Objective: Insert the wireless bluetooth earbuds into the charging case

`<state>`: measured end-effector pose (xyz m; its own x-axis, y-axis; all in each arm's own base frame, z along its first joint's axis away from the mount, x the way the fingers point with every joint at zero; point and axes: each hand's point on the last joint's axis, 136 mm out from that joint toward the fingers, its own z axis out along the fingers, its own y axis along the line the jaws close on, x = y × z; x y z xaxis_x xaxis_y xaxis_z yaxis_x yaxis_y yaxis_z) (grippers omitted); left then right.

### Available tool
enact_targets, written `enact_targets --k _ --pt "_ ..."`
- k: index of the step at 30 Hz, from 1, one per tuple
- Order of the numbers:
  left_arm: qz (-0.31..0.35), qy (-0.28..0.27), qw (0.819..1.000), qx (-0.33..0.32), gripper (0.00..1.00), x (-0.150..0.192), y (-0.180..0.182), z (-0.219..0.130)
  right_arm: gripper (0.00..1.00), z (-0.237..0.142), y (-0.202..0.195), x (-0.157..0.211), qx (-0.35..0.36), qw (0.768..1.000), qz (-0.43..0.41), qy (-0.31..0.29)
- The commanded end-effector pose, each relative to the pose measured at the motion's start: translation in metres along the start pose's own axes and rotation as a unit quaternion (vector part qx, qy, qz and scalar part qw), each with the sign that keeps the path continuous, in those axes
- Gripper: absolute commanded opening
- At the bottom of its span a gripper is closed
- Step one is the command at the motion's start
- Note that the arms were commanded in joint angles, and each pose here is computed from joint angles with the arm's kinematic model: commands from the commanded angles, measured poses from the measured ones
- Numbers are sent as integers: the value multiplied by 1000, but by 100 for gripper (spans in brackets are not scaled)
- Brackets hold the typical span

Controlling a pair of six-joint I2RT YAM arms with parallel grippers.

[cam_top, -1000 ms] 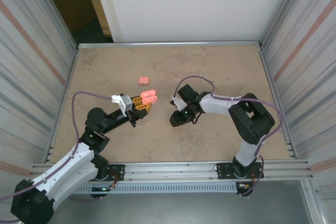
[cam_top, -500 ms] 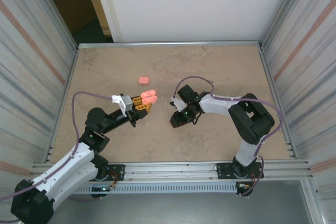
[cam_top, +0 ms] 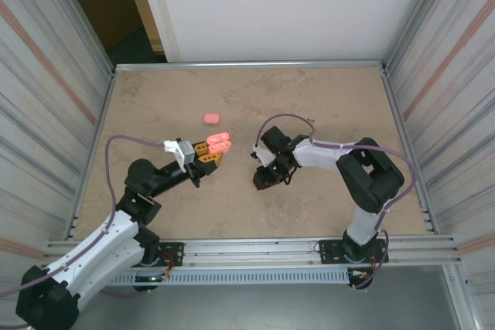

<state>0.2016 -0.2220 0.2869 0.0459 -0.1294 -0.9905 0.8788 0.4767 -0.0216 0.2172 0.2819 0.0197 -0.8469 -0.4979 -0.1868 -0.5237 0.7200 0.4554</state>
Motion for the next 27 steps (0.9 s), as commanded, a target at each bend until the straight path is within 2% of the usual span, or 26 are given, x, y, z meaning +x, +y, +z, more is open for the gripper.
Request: enact_targets --k 1,13,19,27 --pt "20 -19 1000 -1 0 -15 -2 -1 24 -3 2 0 7 1000 -10 5" --pt "18 -9 1000 -4 0 -7 0 0 19 -31 10 -17 25 997 -40 -61" --pt "9 10 1000 -8 0 8 4 3 19 -62 19 -24 45 989 -77 -116" --pt "-5 32 999 -6 0 28 9 10 19 -112 44 -32 67 967 -141 -201"
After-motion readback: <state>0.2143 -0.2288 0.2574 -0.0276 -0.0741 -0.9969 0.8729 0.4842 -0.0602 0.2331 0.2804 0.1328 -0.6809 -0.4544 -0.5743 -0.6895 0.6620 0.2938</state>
